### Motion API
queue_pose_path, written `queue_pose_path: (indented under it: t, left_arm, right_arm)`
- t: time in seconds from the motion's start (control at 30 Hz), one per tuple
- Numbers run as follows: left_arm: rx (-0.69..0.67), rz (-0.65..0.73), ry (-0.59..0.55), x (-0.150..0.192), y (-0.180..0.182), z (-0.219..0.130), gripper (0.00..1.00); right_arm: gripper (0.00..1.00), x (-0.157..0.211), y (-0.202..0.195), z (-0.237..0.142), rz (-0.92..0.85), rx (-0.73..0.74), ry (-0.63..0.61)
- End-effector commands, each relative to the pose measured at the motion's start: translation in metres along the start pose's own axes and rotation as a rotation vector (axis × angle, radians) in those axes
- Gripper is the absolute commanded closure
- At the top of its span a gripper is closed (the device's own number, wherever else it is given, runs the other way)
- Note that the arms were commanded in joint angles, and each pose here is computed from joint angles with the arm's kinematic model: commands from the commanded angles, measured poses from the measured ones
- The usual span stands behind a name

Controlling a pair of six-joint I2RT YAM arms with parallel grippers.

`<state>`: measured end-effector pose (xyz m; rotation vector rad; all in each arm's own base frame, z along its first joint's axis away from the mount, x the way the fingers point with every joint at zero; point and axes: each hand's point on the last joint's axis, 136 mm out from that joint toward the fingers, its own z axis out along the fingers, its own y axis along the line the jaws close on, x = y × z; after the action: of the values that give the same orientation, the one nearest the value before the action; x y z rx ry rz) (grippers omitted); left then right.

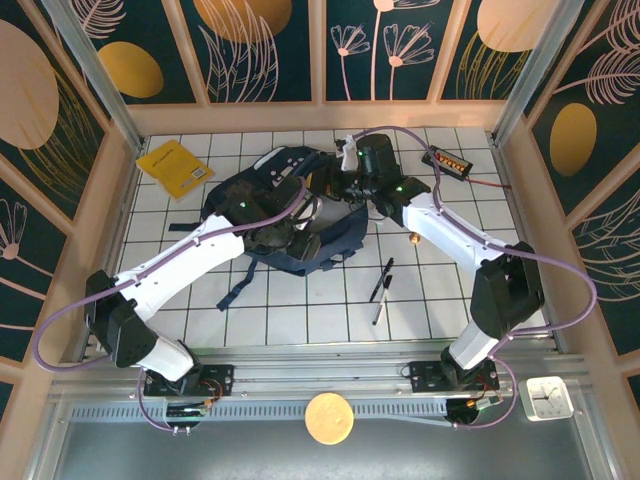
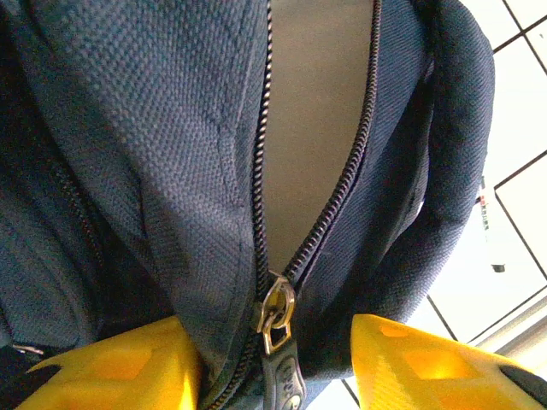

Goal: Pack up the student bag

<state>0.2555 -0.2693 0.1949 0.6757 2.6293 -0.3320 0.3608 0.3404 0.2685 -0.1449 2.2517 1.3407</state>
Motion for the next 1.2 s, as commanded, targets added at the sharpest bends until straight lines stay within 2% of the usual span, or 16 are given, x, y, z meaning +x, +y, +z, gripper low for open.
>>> queue_pose_path:
  t: [0.0, 0.2, 0.43, 0.63, 1.17]
  left_arm:
    - [-0.042, 0.009, 0.061, 0.019, 0.007, -0.01, 0.53]
    - [-0.035, 0.008, 0.075, 0.02, 0.006, -0.005, 0.65]
    - [-0.061, 0.004, 0.078, 0.022, 0.011, -0.012, 0.65]
    - [-0.065, -0.012, 0.068, 0.024, 0.012, -0.021, 0.56]
    - [-0.022, -0.025, 0.065, 0.023, -0.001, -0.004, 0.6]
  right_arm:
    - [1.0, -0.045, 0.042, -0.013, -0.082, -0.095, -0.145]
    - [1.0, -0.044, 0.042, -0.01, -0.074, -0.095, -0.143]
    - [1.0, -0.043, 0.039, -0.007, -0.077, -0.086, -0.142]
    - [1.0, -0.042, 0.034, -0.006, -0.075, -0.077, -0.138]
    - [1.0, -0.042, 0.033, -0.007, -0.074, -0.079, -0.136]
